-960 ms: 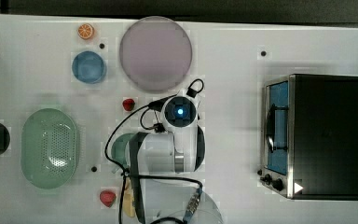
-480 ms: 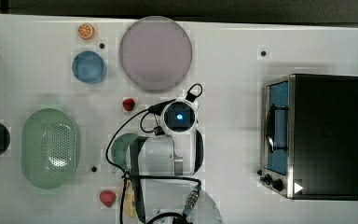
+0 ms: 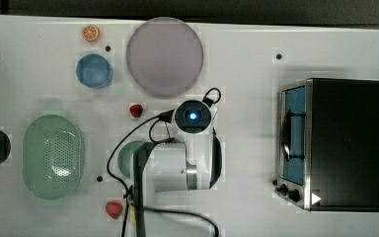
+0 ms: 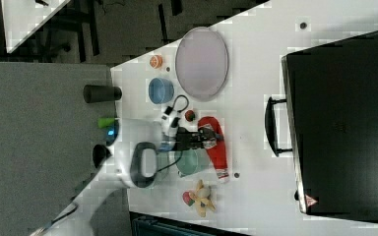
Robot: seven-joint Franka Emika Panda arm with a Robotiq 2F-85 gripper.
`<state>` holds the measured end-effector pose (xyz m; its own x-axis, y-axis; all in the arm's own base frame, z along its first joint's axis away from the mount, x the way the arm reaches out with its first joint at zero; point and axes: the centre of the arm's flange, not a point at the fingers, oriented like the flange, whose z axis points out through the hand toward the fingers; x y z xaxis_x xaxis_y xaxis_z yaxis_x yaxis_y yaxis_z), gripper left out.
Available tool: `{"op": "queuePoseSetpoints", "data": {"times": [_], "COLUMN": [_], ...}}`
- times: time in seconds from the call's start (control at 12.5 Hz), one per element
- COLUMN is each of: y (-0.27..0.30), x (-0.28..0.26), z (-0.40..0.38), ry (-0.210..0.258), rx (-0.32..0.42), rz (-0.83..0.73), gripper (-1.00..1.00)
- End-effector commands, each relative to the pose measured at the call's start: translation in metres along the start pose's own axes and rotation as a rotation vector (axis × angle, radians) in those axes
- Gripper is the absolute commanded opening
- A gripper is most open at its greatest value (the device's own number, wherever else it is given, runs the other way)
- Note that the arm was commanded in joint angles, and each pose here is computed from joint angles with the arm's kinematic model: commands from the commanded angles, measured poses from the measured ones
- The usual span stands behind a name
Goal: Pick Ketchup from the table and place it in strainer.
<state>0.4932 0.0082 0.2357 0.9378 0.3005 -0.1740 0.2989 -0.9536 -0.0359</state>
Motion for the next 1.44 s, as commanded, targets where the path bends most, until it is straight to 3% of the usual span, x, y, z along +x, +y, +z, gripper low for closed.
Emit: {"op": "queuePoseSetpoints", "data": {"times": [0.08, 0.4, 0.56, 0.96, 1.2, 1.44], "y": [-0.022, -0.086, -0.135, -0.256, -0.312, -0.354], "x": [0.004, -0.008, -0.001, 0.010, 0.027, 0.041], "z": [-0.121, -0.184, -0.194, -0.169, -0.132, -0.086], "ry": [0.108, 0.077, 0.099, 0.103, 0.139, 0.135], "rx": [-0.059, -0.056, -0.020, 0.021, 0.110, 0.218], "rz": [-0.004, 0.101, 0.135, 0.317, 0.414, 0.461], "gripper": [0.22, 0.22, 0.22, 0.22, 0.22, 0.22]}}
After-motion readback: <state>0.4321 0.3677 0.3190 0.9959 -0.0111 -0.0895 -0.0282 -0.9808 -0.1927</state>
